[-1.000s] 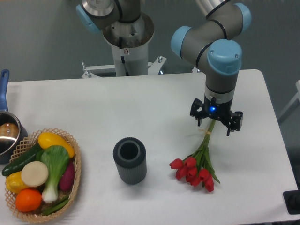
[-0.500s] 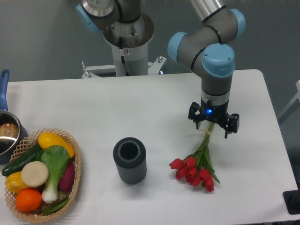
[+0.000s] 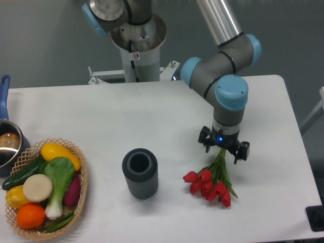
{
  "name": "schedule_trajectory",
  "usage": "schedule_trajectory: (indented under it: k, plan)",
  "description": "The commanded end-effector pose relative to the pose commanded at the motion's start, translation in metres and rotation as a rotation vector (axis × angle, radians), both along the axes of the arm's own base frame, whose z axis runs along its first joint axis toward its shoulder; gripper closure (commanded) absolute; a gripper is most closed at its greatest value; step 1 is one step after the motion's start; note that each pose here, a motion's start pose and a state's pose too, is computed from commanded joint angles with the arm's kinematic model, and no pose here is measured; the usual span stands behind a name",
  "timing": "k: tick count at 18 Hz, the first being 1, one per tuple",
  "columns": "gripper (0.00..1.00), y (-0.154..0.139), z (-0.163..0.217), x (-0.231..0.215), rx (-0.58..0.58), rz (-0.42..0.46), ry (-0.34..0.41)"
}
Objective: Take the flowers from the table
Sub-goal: 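Close the gripper around the tulip stems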
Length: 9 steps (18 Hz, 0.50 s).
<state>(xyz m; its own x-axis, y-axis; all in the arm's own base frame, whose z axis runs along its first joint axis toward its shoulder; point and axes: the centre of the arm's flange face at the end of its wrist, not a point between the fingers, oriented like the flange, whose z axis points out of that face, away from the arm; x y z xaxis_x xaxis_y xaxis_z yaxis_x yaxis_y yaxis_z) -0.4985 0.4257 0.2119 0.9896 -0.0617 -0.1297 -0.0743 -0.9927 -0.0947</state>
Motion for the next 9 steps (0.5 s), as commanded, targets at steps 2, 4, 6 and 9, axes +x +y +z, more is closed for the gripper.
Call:
schedule_trajectory:
  k: [2, 4, 6, 9]
  plan:
    - [0.00, 0.001, -0.002, 0.001, -0.002, -0.003, -0.004]
    - [0.00, 0.004, -0.013, 0.002, -0.009, -0.008, -0.019]
    - [0.00, 0.014, -0.017, 0.001, -0.009, -0.021, -0.016]
    - [0.75, 0.015, -0.017, 0.001, -0.012, -0.021, -0.016]
